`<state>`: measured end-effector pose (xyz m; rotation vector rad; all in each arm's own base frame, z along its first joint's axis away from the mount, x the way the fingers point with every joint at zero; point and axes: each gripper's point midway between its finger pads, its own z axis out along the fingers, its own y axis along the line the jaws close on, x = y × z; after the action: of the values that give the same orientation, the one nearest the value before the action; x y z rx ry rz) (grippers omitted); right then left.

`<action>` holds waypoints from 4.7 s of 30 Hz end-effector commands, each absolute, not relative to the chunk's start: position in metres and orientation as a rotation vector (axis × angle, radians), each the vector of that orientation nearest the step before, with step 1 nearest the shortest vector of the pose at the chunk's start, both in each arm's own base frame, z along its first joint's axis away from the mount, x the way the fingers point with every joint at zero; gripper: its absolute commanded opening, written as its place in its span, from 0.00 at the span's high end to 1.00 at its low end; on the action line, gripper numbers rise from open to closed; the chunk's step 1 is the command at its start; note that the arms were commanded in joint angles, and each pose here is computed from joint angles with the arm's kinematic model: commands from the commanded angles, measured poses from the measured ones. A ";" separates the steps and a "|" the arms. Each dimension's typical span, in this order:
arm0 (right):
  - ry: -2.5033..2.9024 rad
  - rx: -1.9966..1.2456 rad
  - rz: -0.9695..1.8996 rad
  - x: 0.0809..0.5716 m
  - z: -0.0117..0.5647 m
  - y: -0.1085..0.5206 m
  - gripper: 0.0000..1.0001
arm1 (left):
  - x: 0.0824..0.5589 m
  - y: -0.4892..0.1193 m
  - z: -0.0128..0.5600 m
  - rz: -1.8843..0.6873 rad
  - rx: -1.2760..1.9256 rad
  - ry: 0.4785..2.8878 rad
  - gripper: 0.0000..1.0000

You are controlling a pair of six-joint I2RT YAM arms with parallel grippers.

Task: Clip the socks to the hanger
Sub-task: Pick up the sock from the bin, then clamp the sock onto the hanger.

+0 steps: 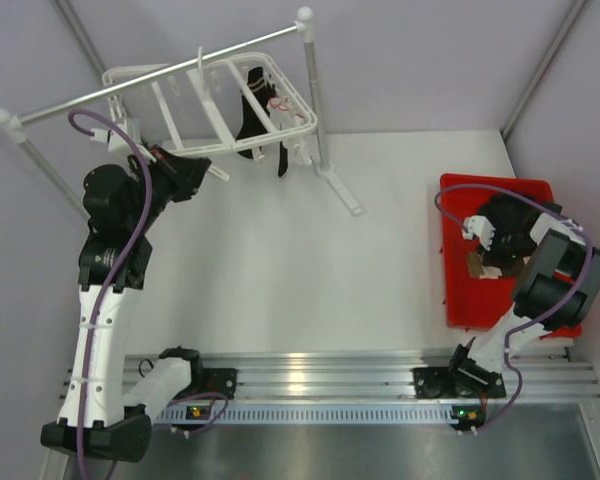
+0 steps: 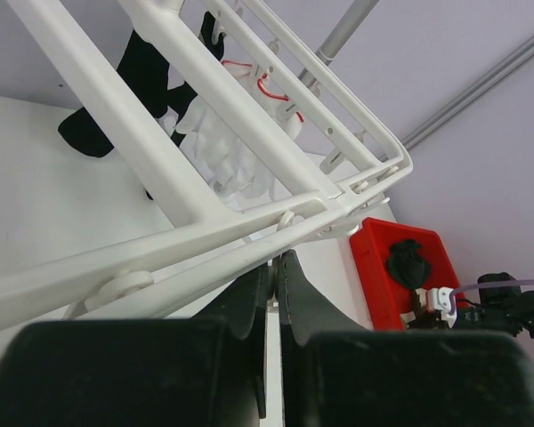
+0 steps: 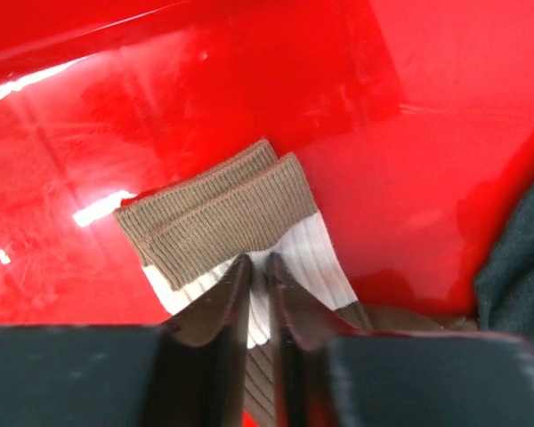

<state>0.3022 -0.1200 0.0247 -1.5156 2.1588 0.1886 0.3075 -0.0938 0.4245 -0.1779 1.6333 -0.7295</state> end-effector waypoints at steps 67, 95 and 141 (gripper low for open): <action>2.331 -1.221 0.274 0.318 0.036 -0.069 1.00 | 0.317 -0.097 0.415 -0.734 -0.159 1.648 1.00; 1.834 -0.760 0.269 0.356 0.303 -0.051 1.00 | 0.314 -0.099 0.426 -0.743 -0.139 1.625 1.00; 1.422 -0.799 1.138 0.296 0.382 0.406 1.00 | 0.312 -0.111 0.433 -0.848 -0.144 1.608 1.00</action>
<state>0.3013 0.3890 0.3204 -0.8195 1.6111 1.1055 0.3159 -0.1045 0.4257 -0.1787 1.6380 -0.8113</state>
